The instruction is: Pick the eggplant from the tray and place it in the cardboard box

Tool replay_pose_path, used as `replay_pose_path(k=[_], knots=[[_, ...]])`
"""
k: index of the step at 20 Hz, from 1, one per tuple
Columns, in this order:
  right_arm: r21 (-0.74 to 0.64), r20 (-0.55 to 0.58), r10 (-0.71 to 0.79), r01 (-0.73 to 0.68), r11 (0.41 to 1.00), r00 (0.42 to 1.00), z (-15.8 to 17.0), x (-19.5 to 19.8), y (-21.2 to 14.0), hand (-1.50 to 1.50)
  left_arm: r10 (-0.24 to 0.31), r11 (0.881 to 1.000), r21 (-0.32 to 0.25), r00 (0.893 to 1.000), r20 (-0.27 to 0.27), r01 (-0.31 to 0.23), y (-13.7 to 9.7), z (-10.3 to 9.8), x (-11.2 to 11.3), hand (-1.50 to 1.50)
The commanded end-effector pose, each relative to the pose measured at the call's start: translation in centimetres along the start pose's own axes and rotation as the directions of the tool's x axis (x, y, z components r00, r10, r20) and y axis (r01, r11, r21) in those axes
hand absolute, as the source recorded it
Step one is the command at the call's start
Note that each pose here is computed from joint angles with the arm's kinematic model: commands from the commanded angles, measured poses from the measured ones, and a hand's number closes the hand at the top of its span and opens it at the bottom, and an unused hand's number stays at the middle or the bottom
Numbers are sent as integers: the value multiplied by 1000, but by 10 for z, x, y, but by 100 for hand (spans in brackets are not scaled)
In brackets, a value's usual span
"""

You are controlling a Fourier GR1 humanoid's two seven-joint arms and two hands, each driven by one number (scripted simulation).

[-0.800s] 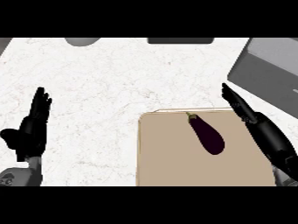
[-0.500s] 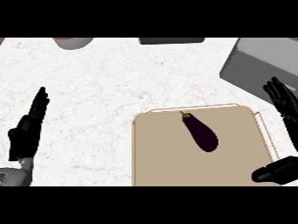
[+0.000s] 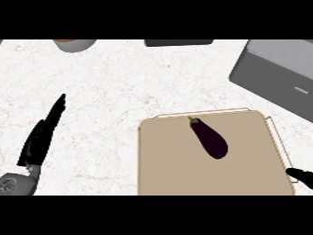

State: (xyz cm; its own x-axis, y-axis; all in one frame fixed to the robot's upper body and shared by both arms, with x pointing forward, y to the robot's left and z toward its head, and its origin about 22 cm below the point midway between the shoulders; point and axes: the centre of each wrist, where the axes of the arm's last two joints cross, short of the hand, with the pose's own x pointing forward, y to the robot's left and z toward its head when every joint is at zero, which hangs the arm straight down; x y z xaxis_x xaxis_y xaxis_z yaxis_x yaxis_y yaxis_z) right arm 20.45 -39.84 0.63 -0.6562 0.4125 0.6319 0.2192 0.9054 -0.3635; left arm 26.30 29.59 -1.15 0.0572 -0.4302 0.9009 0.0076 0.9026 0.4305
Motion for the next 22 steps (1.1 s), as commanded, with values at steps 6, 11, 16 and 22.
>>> replay_pose_path(k=[6, 11, 16, 22], knots=[[293, 39, 354, -350, 890, 934, 41, 41, -32, -150, -30, 999, -38, 1000, -9, 29, -5, -3, 4, 0], [392, -12, 360, -326, 860, 933, 43, 97, 7, -150, -40, 998, -55, 999, 1, 40, -1, -8, 10, 0], [466, -49, 505, -428, 774, 862, 20, 119, 16, -150, -22, 996, -85, 1000, -18, 20, -6, 0, 8, 0], [504, -109, 618, -493, 709, 778, 3, 138, 58, -150, -35, 997, -68, 999, 6, 35, -14, -15, 11, 0]])
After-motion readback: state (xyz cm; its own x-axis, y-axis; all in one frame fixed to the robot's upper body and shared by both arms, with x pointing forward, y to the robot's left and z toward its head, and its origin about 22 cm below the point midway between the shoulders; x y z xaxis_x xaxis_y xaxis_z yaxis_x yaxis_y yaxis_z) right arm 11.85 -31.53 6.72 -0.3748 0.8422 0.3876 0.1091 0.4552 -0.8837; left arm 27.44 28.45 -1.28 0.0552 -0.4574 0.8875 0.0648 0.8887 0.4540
